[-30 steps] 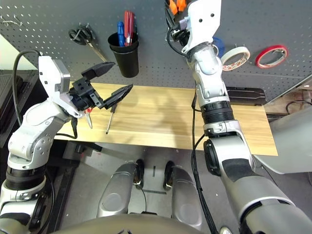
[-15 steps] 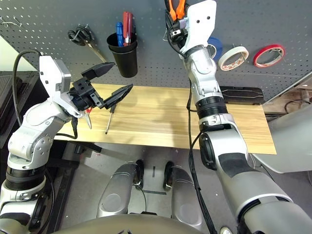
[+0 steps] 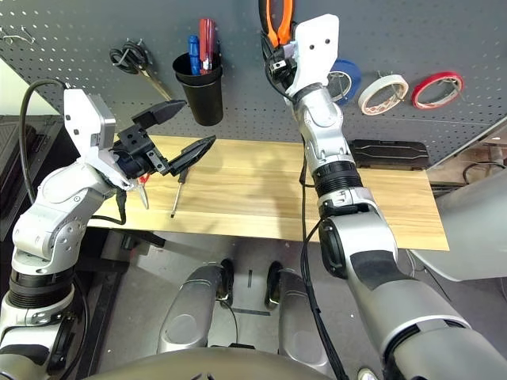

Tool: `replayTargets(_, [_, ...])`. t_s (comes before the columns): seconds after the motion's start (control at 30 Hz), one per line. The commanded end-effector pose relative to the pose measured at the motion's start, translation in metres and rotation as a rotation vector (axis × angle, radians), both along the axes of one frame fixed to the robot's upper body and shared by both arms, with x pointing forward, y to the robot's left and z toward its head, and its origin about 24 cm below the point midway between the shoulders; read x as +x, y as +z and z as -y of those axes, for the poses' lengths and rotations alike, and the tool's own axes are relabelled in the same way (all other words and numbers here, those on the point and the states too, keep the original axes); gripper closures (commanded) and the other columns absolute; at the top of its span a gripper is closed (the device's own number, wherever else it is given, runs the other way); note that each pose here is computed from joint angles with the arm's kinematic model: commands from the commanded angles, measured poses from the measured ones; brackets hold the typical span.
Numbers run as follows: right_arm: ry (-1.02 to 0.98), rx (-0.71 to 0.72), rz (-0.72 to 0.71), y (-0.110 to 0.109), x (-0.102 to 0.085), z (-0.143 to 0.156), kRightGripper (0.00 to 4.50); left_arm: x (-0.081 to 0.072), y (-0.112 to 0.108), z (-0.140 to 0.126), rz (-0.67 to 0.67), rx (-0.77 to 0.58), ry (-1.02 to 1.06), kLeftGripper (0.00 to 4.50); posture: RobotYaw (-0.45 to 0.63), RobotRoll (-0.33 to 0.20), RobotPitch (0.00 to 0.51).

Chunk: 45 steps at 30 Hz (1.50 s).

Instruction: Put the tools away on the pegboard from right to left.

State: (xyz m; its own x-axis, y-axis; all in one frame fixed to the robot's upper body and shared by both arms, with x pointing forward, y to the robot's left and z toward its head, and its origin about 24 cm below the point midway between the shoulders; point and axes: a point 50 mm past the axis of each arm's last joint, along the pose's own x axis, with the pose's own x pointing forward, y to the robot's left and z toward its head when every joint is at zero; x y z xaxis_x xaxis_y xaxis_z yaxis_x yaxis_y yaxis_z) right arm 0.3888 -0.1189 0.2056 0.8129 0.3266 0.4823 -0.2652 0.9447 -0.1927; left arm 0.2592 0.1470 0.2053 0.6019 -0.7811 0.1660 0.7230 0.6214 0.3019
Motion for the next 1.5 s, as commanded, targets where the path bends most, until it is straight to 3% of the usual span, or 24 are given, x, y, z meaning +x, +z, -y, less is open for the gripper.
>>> replayTargets(0.03, [0.026, -0.027, 0.137, 0.011, -0.013, -0.004, 0.21, -0.002, 0.0, 0.003, 0.013, 0.025, -0.011, 0.0, 0.29, 0.0, 0.213])
replayTargets(0.07, [0.037, -0.043, 0.177, 0.012, -0.018, -0.004, 0.04, -0.001, 0.0, 0.003, 0.012, 0.026, -0.01, 0.0, 0.29, 0.0, 0.214])
replayTargets(0.2, [0.094, -0.128, 0.306, 0.008, -0.041, -0.002, 0.04, 0.0, -0.002, 0.001, 0.008, 0.027, -0.002, 0.0, 0.29, 0.0, 0.215])
replayTargets(0.37, [0.129, -0.187, 0.292, -0.013, -0.064, 0.011, 0.04, 0.002, -0.008, -0.002, -0.003, 0.032, 0.024, 0.0, 0.29, 0.0, 0.217])
replayTargets(0.67, [0.211, -0.374, -0.071, -0.065, -0.082, 0.028, 0.04, 0.006, -0.028, -0.01, -0.068, 0.059, 0.09, 0.0, 0.28, 0.0, 0.222])
replayTargets(0.8, [0.313, -0.457, -0.244, -0.087, -0.09, 0.031, 0.04, 0.02, -0.047, -0.025, -0.137, 0.106, 0.239, 0.0, 0.27, 0.0, 0.22])
replayTargets(0.93, [0.39, -0.528, -0.43, -0.113, -0.099, 0.037, 0.04, 0.023, -0.061, -0.029, -0.185, 0.118, 0.289, 0.0, 0.27, 0.0, 0.22])
replayTargets(1.2, [0.437, -0.56, -0.573, -0.133, -0.104, 0.045, 0.04, 0.031, -0.098, -0.042, -0.305, 0.15, 0.477, 0.0, 0.28, 0.0, 0.217])
replayTargets(1.5, [0.515, -0.572, -0.699, -0.154, -0.109, 0.037, 0.04, 0.047, -0.14, -0.038, -0.441, 0.205, 0.602, 0.0, 0.28, 0.0, 0.224])
